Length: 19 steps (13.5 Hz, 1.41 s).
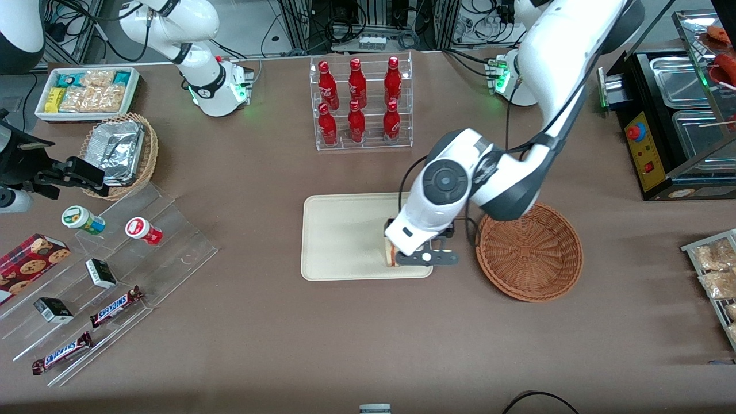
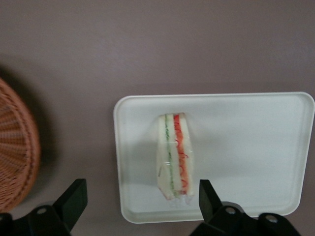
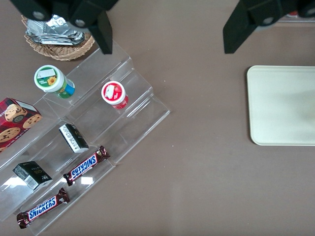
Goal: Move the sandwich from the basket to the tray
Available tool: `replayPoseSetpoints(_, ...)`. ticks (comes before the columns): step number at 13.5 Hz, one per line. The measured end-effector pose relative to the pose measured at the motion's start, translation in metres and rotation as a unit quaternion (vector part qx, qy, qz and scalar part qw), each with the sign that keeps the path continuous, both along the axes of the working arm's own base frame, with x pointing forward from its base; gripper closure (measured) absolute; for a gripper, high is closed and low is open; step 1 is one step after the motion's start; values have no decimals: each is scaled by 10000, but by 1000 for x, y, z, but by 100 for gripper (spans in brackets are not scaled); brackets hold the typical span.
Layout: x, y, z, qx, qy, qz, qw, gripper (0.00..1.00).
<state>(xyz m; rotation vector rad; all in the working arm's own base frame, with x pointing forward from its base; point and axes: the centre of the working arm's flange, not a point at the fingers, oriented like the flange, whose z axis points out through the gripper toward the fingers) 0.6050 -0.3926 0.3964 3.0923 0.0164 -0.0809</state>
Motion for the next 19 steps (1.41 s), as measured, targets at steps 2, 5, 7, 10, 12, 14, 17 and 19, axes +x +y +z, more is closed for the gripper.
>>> replayPoseSetpoints(2, 9, 26, 22, 72, -40, 180, 9998, 0)
replayPoseSetpoints(5, 25, 79, 48, 122, 37, 574, 9983, 0)
replayPoseSetpoints(7, 35, 117, 63, 159, 92, 661, 9976, 0)
replayPoseSetpoints(10, 39, 168, 88, 268, 165, 580, 9978, 0)
replayPoseSetpoints(12, 39, 200, 103, 338, 224, 477, 9980, 0)
replayPoseSetpoints(14, 39, 233, 117, 395, 296, 346, 9982, 0)
replayPoseSetpoints(17, 33, 268, 136, 474, 386, 278, 9977, 0)
replayPoseSetpoints(19, 27, 288, 147, 571, 471, 230, 9970, 0)
